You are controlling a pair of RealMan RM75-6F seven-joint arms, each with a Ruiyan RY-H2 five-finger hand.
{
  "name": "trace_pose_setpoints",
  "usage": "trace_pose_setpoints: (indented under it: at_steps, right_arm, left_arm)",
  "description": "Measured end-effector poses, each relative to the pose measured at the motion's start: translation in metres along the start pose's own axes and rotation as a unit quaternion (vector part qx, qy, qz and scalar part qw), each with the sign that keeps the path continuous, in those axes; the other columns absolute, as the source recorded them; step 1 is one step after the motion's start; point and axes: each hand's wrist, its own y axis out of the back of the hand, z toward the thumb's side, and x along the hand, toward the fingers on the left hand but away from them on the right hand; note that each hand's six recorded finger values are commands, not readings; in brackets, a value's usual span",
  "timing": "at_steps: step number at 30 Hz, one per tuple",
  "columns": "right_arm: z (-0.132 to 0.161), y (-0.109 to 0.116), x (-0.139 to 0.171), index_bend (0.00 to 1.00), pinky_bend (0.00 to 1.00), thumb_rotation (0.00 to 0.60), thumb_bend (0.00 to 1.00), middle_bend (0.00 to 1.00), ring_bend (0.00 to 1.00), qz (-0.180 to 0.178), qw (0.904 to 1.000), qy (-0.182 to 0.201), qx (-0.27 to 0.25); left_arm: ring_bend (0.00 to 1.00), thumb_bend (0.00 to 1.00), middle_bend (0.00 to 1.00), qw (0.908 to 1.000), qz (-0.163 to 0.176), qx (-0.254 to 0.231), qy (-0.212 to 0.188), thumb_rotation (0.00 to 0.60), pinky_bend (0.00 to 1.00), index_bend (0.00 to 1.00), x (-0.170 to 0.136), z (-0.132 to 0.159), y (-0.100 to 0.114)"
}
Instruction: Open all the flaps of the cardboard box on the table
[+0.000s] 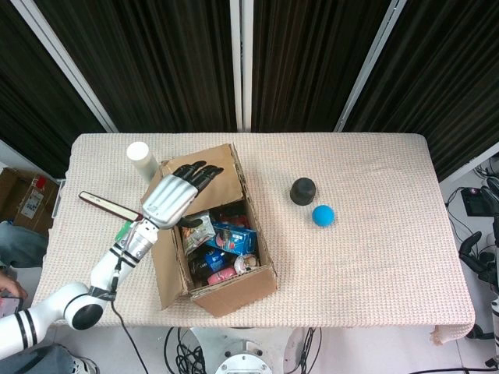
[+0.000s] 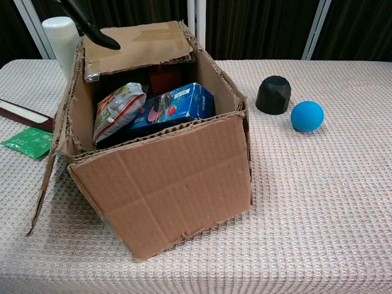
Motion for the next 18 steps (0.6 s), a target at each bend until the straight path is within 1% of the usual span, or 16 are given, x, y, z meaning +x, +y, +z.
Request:
trace_pose_setpoints:
  at_steps: [4,6,9,13,18]
  right_arm:
    - [-0.002,0.003,0.001,0.0,0.0,0.6,0.78,0.0,0.0,-0.003,1.0,-0.004,0.001]
    - [-0.004,0.004,0.002,0.0,0.0,0.6,0.78,0.0,0.0,-0.004,1.0,-0.007,0.001]
    - [-0.008,0.007,0.003,0.0,0.0,0.6,0.78,0.0,0.0,-0.005,0.9999,-0.011,0.0]
    - [-0.011,0.008,0.003,0.0,0.0,0.6,0.78,0.0,0.0,-0.007,0.9999,-0.014,0.0]
    - [-0.013,0.011,0.004,0.0,0.0,0.6,0.78,0.0,0.0,-0.011,0.9998,-0.017,0.0]
  left_arm:
    - [0.08,0.0,0.11,0.9999,0.001,0.012,0.003,0.6,0.2,0.06,0.014,0.001,-0.015]
    - [0.08,0.0,0.1,0.9999,-0.004,0.013,0.005,0.6,0.2,0.06,0.021,0.002,-0.025]
    - [0.08,0.0,0.1,0.9997,-0.012,0.021,0.007,0.6,0.2,0.06,0.027,0.003,-0.038]
    - [0.08,0.0,0.1,0.9996,-0.015,0.021,0.013,0.6,0.2,0.06,0.03,0.003,-0.048]
    - [0.07,0.0,0.1,0.9977,-0.003,0.066,0.014,0.6,0.2,0.06,0.036,0.001,-0.056]
